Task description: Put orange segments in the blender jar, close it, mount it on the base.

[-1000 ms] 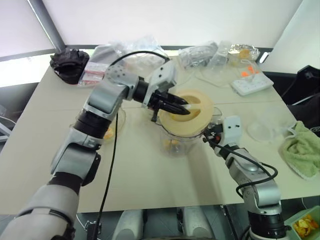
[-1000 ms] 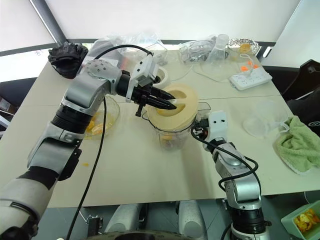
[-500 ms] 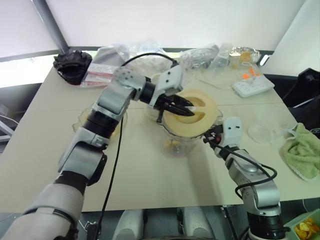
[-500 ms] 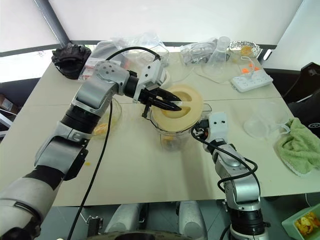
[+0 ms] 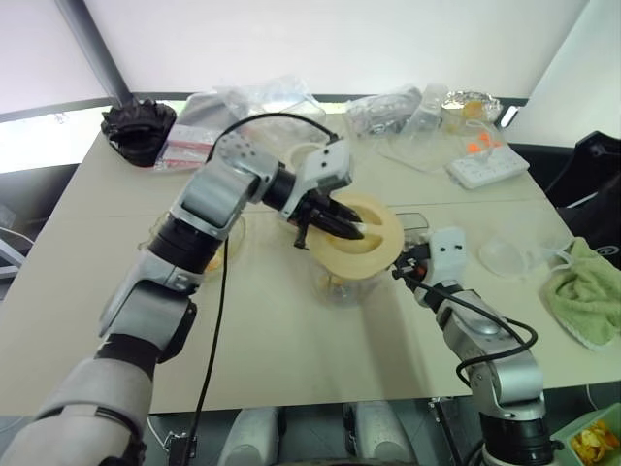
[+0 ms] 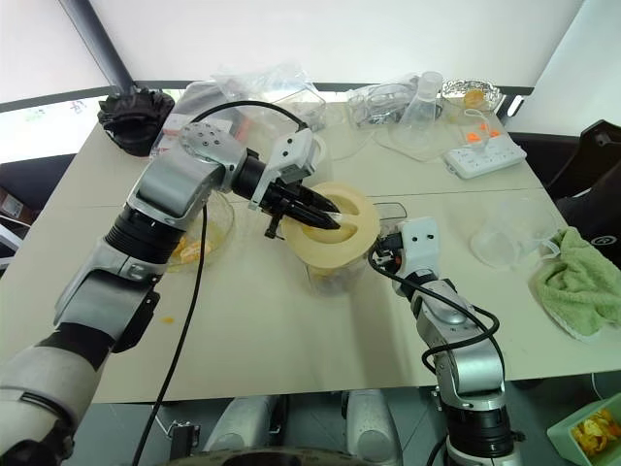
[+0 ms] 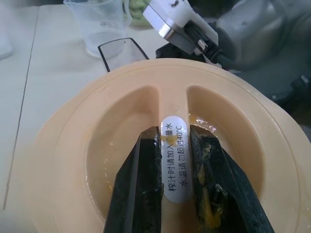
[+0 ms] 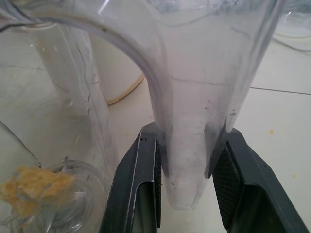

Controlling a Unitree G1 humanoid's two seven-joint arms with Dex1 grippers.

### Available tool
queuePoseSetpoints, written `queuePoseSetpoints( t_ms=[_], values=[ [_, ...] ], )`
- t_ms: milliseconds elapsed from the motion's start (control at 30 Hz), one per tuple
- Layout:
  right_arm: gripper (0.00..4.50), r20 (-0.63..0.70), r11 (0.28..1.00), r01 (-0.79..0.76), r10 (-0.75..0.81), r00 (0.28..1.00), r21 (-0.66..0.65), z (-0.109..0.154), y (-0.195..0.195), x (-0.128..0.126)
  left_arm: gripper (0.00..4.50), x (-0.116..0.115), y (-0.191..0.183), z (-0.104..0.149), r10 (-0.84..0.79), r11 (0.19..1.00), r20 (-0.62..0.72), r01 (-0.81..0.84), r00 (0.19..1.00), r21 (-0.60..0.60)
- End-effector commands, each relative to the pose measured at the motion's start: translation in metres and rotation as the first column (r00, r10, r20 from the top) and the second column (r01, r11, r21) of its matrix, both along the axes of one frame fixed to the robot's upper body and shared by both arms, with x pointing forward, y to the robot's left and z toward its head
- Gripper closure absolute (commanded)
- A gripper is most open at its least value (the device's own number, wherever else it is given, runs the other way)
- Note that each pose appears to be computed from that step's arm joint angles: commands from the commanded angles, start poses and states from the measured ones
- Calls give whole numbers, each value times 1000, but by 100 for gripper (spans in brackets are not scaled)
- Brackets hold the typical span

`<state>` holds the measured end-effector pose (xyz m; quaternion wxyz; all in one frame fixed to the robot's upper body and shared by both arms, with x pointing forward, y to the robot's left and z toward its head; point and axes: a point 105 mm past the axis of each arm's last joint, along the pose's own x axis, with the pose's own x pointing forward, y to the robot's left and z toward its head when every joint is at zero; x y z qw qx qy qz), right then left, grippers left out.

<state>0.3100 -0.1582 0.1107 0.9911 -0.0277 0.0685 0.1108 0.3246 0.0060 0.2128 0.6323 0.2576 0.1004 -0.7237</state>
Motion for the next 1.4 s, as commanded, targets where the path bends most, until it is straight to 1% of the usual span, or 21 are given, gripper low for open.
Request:
queuePoseSetpoints(
  t_ms=[33,200,367,433,533,667,733,767,867,1100,1200,1400],
  values=[
    [367,105,999,48,-51,993,23,27,-12,3,422,2,8,-42,27,990,-48,-20,998,138],
    [367,124,995,59,-68,990,76,34,-12,1,422,7,7,-55,69,982,-21,-64,997,178],
    [367,145,986,73,-95,985,151,43,-13,-3,422,7,13,-73,144,964,-44,-131,989,230],
    [367,147,984,77,-101,984,162,44,-13,-4,422,6,15,-76,162,960,-62,-143,985,241],
    [367,153,983,84,-109,982,161,47,-17,-4,422,4,22,-82,215,946,-123,-176,969,273],
    [367,160,984,85,-110,981,156,50,-17,-4,422,8,30,-88,304,918,-133,-253,943,306],
    [367,164,985,83,-109,980,154,52,-16,-4,422,12,35,-93,363,894,-122,-308,924,325],
    [367,168,985,82,-107,980,149,53,-17,-4,422,15,38,-96,386,881,-91,-338,918,330],
    [367,180,987,92,-116,977,135,57,-24,-3,422,22,47,-104,482,831,-59,-435,874,346],
    [367,194,988,90,-113,974,123,63,-30,-2,422,30,58,-109,598,751,-16,-554,801,359],
    [367,204,990,72,-95,974,118,67,-25,0,422,30,66,-113,648,711,-9,-600,762,367],
    [367,217,992,44,-68,974,116,74,-15,3,422,35,75,-111,720,644,5,-671,694,367]
  ],
)
